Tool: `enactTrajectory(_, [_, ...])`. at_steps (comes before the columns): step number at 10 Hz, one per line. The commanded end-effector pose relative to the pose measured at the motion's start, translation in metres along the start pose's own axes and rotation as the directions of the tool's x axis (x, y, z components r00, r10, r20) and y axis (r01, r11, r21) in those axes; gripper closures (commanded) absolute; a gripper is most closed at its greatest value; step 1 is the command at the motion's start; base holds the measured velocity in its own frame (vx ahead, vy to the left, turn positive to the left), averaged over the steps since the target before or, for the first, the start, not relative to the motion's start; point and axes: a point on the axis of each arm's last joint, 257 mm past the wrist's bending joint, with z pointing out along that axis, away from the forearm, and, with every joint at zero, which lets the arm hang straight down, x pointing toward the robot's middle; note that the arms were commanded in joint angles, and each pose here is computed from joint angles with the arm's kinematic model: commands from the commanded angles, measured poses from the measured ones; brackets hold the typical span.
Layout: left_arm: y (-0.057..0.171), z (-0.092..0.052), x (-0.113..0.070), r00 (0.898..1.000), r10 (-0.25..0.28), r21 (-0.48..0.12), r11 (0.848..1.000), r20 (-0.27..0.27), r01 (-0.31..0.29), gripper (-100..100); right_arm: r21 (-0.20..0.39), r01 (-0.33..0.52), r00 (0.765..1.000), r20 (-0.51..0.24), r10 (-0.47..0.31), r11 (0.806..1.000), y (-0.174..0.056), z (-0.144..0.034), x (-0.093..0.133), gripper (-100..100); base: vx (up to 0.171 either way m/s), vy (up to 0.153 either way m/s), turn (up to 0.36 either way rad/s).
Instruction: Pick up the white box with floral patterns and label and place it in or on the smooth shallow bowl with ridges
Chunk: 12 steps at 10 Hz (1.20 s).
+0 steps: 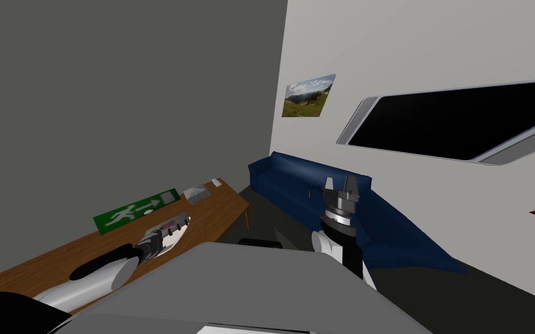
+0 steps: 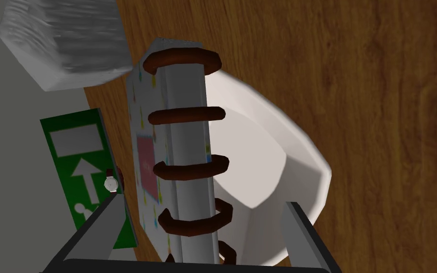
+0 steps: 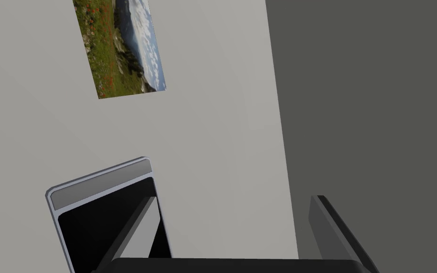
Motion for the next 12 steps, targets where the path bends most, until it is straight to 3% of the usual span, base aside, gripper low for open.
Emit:
enactTrajectory(1, [0.000,0.000,0.000,1.000,0.000,0.000,1.000,0.000,0.000,-100,0.000,0.000,1.000,0.000,0.000,1.000,0.000,0.000,0.000,0,0.000,0.000,0.000])
enactTrajectory(3, [0.000,0.000,0.000,1.000,0.000,0.000,1.000,0.000,0.000,-100,0.000,0.000,1.000,0.000,0.000,1.000,0.000,0.000,0.000,0,0.000,0.000,0.000])
enactTrajectory(4, [0.000,0.000,0.000,1.000,0.000,0.000,1.000,0.000,0.000,0,0.000,0.000,1.000,0.000,0.000,1.000,0.000,0.000,0.000,0,0.000,0.000,0.000])
enactTrajectory(5, [-0.009,-0.004,-0.006,1.000,-0.017,-0.011,1.000,0.009,0.017,-100,0.000,0.000,1.000,0.000,0.000,1.000,0.000,0.000,0.000,0,-0.034,-0.005,-0.125])
enactTrajectory(11, [-0.027,-0.012,-0.018,0.998,-0.048,-0.031,0.998,0.026,0.049,-100,0.000,0.000,1.000,0.000,0.000,1.000,0.000,0.000,0.000,0,-0.050,-0.006,-0.079])
enactTrajectory(12, [-0.027,-0.012,-0.018,0.998,-0.050,-0.033,0.998,0.027,0.051,0,0.000,0.000,1.000,0.000,0.000,1.000,0.000,0.000,0.000,0,0.000,0.000,0.000])
